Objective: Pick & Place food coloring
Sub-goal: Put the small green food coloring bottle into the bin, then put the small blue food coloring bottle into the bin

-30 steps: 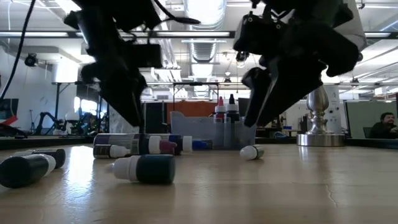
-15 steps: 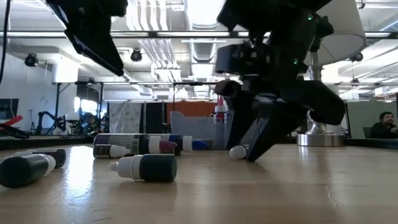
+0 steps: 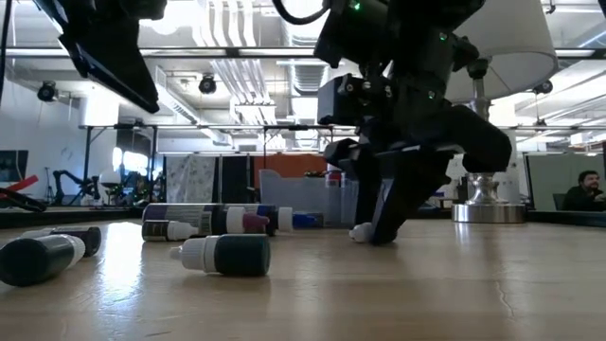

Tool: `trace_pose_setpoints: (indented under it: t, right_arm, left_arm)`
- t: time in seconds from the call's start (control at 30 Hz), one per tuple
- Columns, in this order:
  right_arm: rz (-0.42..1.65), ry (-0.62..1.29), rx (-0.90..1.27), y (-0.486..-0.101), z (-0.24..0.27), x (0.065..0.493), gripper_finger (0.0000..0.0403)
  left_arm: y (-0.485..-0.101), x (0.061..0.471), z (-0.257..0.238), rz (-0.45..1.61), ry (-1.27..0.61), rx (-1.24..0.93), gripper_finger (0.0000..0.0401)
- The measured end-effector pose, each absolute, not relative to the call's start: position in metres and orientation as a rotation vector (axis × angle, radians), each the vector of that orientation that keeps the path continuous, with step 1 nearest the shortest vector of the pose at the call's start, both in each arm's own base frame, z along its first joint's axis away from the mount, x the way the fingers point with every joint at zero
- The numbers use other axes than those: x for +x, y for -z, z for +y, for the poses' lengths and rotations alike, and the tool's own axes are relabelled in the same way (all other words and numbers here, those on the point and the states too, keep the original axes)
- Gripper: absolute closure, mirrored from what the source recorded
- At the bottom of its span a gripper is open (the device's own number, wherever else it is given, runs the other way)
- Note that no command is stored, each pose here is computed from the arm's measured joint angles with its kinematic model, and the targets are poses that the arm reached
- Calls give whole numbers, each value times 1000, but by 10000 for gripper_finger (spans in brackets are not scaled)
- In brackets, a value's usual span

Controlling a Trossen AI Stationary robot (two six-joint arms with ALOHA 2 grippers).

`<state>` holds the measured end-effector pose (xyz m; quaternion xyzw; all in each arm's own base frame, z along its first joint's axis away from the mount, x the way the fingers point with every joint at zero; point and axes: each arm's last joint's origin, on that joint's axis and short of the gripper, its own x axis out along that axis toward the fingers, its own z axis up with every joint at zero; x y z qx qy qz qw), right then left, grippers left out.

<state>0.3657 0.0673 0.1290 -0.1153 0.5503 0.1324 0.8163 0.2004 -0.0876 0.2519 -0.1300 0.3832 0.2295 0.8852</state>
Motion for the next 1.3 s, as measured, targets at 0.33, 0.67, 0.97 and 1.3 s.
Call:
trace_pose_setpoints:
  t: [0.33, 0.67, 0.97, 1.3]
  right_arm:
    - [997, -171, 62, -187, 65, 373, 350]
    - [722, 364, 130, -280, -29, 339, 310]
    - [694, 286, 223, -287, -74, 347, 305]
    - [891, -17, 71, -282, 0, 344, 236]
  left_arm:
    - [-249, 191, -91, 831, -524, -289, 254]
    - [-250, 187, -97, 762, -568, -318, 254]
    - [-250, 187, -96, 751, -581, -339, 254]
    - [-243, 186, -96, 767, -580, -328, 254]
